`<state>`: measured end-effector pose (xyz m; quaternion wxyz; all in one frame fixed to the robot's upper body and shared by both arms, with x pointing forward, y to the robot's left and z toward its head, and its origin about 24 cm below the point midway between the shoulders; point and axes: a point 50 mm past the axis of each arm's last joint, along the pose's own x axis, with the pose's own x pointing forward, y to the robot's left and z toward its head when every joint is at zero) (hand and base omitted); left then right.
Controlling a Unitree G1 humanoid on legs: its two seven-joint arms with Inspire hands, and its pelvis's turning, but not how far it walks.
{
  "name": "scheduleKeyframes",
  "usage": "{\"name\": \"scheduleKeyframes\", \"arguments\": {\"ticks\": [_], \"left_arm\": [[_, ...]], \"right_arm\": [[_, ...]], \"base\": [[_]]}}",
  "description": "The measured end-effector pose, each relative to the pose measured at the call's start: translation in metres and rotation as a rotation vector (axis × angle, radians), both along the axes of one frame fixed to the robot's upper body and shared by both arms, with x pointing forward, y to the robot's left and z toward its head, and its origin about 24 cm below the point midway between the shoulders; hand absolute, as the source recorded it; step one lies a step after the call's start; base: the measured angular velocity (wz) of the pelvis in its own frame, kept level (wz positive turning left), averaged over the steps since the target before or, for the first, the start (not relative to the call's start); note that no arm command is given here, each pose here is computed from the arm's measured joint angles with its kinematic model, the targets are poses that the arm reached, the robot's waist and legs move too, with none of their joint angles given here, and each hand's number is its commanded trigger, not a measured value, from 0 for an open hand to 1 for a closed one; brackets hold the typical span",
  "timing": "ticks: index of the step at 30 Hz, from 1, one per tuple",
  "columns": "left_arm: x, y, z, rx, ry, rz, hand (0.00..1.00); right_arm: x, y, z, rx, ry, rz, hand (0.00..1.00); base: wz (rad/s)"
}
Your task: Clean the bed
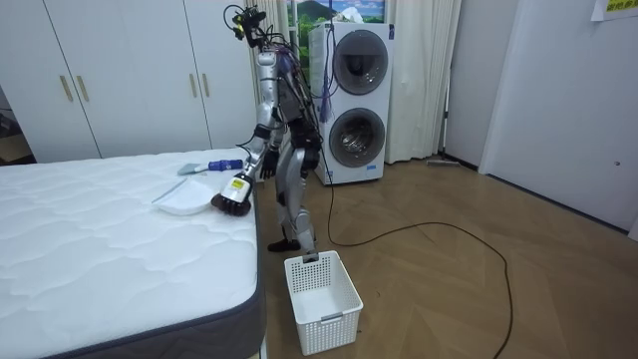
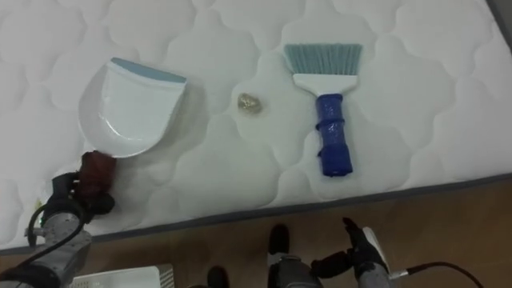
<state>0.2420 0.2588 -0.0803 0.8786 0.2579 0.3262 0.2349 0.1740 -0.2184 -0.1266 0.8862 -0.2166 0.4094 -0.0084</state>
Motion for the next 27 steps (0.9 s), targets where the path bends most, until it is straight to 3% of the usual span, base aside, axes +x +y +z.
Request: {"name": "scheduleKeyframes", "arguments": {"ticks": [10, 27], "left_arm": [[0.001, -0.011, -0.004, -0.038, 0.018, -0.034, 1.0], [0.0, -0.006, -0.003, 0.021, 0.047, -0.061, 1.0]], "right_arm": [[0.002, 0.008, 0.0, 0.008, -0.007, 0.026, 0.0], [0.004, 0.018, 0.001, 0.047, -0.019, 0.047, 0.0]], "base": [[0.0], [-0.01]]}}
